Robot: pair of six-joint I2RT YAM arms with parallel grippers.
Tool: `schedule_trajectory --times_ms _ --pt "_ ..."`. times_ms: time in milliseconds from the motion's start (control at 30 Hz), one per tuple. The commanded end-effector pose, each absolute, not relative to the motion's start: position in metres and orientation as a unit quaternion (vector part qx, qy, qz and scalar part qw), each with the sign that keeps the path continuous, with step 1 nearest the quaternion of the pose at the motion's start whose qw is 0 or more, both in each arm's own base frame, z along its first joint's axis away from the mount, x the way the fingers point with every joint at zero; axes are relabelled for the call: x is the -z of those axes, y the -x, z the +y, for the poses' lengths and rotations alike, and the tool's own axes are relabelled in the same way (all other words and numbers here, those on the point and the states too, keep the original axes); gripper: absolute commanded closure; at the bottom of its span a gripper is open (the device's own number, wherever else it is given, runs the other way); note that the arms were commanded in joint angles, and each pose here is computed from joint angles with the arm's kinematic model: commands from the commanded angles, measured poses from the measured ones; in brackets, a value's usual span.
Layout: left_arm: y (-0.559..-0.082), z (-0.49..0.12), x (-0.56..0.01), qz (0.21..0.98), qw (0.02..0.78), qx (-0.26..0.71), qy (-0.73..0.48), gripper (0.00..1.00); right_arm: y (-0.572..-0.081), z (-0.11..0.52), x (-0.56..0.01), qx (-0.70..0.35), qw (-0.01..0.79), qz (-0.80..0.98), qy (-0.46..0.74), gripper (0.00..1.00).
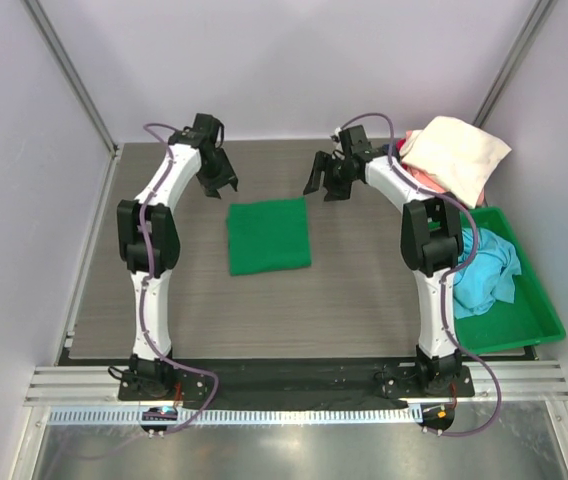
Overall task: Fold and stack the t-shirts
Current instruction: Fold the tshirt, then neatly place the folded tshirt to the corner
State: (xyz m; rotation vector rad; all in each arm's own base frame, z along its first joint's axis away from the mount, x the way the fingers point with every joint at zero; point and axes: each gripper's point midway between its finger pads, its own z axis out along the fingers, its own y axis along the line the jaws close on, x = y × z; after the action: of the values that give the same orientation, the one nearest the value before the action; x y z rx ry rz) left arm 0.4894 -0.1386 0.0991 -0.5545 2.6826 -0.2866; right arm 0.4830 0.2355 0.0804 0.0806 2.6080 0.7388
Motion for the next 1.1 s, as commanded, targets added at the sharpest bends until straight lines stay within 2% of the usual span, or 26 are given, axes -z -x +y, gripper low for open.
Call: schedule_trajectory --times_ms 0,33,167,200,233,300,333,367,433,767,867,1067 --pt "-0.503 -0.121 -0.13 0.951 0.208 0.11 0.202 0.48 -0.51 0.232 -0.123 -0.287 0.261 0.922 -0.02 0.24" --pt "-0.498 -0.117 -0.134 0.953 0.201 0.104 0.203 0.41 -0.509 0.226 -0.119 -0.28 0.259 0.924 -0.026 0.21" --pt "-0.485 -0.099 -0.165 0.948 0.24 0.074 0.197 0.32 -0.486 0.22 -0.119 -0.289 0.254 0.923 -0.02 0.17" --pt "-0.474 -0.096 -0.157 0.952 0.227 0.067 0.196 0.32 -0.479 0.224 -0.116 -0.304 0.247 0.92 -0.018 0.16" --pt "-0.466 -0.095 -0.174 0.948 0.243 0.07 0.193 0.32 -0.472 0.227 -0.103 -0.319 0.244 0.916 -0.013 0.16" --pt "-0.443 -0.092 -0.163 0.956 0.218 0.067 0.187 0.33 -0.46 0.236 -0.102 -0.352 0.232 0.907 0.0 0.14" --pt "-0.434 -0.093 -0.18 0.951 0.236 0.077 0.183 0.34 -0.458 0.239 -0.097 -0.359 0.229 0.905 0.005 0.13" --pt "-0.417 -0.09 -0.164 0.958 0.213 0.07 0.18 0.35 -0.456 0.24 -0.091 -0.362 0.223 0.905 0.008 0.13" --pt "-0.4 -0.086 -0.181 0.952 0.238 0.075 0.177 0.35 -0.458 0.242 -0.085 -0.367 0.222 0.903 0.012 0.11" --pt "-0.302 -0.059 -0.185 0.952 0.251 0.051 0.166 0.36 -0.481 0.262 -0.035 -0.377 0.198 0.905 0.011 0.11" --pt "-0.285 -0.054 -0.185 0.953 0.249 0.044 0.165 0.36 -0.468 0.279 -0.02 -0.377 0.179 0.908 0.023 0.14" --pt "-0.254 -0.048 -0.18 0.954 0.251 0.041 0.16 0.36 -0.408 0.319 0.003 -0.412 0.125 0.901 0.055 0.29"
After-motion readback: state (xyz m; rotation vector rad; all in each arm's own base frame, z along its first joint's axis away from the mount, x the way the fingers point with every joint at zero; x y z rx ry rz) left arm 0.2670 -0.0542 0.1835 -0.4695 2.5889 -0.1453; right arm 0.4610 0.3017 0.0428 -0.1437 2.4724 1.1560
